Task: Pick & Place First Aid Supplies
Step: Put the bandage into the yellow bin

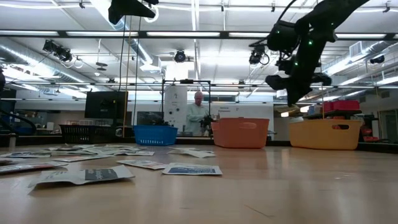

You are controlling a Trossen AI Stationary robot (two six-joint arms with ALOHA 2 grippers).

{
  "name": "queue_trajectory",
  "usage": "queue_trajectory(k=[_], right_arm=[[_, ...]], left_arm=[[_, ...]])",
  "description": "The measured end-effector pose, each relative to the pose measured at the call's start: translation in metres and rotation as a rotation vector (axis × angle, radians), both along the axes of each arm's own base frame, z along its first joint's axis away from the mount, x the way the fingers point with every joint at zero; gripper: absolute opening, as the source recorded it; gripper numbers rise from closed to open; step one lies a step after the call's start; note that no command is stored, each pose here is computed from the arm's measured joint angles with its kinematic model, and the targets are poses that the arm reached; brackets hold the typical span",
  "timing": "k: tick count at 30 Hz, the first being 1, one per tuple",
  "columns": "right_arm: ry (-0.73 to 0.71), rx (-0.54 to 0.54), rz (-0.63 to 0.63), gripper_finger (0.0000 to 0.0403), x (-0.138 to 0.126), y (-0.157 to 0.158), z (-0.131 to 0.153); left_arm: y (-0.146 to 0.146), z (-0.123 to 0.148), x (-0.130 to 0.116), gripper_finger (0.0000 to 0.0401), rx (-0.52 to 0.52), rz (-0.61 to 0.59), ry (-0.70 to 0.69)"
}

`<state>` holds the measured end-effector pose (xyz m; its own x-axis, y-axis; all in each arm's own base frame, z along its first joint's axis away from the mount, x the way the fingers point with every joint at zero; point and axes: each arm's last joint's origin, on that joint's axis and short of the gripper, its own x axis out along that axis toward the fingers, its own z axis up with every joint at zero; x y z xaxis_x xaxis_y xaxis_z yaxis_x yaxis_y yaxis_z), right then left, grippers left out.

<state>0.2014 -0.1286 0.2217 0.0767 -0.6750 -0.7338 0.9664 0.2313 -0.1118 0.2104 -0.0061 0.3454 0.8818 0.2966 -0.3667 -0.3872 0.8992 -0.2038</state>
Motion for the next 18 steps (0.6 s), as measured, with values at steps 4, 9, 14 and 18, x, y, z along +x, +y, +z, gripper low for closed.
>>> queue_trajectory(k=[4, 9, 14, 18], right_arm=[[0.061, 0.011, -0.154, 0.0000, -0.013, 0.004, -0.004], [0.100, 0.011, -0.223, 0.0000, -0.020, 0.006, -0.006], [0.116, 0.041, -0.307, 0.0000, -0.029, 0.004, -0.008], [0.116, 0.056, -0.345, 0.0000, -0.034, 0.000, -0.008]], left_arm=[[0.000, 0.000, 0.000, 0.0179, -0.005, 0.002, -0.002], [0.000, 0.000, 0.000, 0.0179, 0.002, 0.015, -0.003], [0.001, 0.000, 0.000, 0.0179, 0.006, 0.025, -0.003], [0.001, 0.000, 0.000, 0.0179, 0.006, 0.025, -0.003]])
